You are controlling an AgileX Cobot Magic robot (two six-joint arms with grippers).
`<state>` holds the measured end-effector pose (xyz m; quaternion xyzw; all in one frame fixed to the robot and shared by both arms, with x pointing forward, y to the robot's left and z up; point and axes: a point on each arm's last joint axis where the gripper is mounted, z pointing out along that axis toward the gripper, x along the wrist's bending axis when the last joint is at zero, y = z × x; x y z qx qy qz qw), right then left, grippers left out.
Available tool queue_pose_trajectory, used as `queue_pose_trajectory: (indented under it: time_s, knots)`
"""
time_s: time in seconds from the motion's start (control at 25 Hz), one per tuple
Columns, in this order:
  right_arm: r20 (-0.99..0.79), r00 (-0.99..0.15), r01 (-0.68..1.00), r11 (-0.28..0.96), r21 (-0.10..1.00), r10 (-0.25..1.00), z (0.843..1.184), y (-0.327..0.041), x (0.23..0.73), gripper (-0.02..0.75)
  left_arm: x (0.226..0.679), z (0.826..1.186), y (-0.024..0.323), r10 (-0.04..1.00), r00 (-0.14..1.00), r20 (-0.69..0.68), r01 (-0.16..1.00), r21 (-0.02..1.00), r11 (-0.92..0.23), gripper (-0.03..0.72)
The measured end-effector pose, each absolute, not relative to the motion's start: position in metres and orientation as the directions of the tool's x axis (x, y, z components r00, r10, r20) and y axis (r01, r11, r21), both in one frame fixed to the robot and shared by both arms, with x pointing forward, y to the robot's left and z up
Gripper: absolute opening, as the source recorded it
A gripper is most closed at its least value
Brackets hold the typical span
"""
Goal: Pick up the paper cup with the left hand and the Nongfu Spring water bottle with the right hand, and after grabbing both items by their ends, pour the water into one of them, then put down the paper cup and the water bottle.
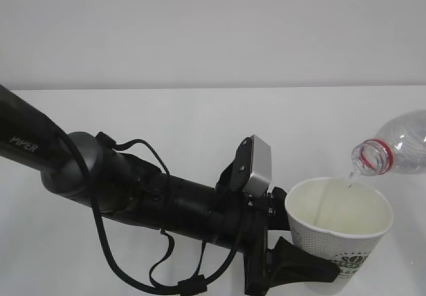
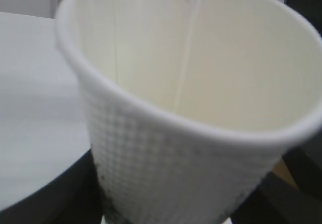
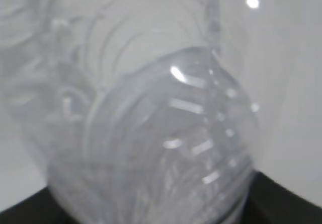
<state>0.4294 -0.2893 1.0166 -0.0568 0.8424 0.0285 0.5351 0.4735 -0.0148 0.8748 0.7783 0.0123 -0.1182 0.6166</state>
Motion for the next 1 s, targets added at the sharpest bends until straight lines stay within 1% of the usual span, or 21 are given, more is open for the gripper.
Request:
queue_pose_trajectory:
  time_s: [1.0]
  knots:
    - [-0.905,-0.420,-0.128,0.992,-0.017,-0.070,1.0166,-0.2893,0.4294,0.421,0.4735,0.8748,-0.0148,-0.127,0.972,-0.199,0.165,0.957,-0.239,0.486]
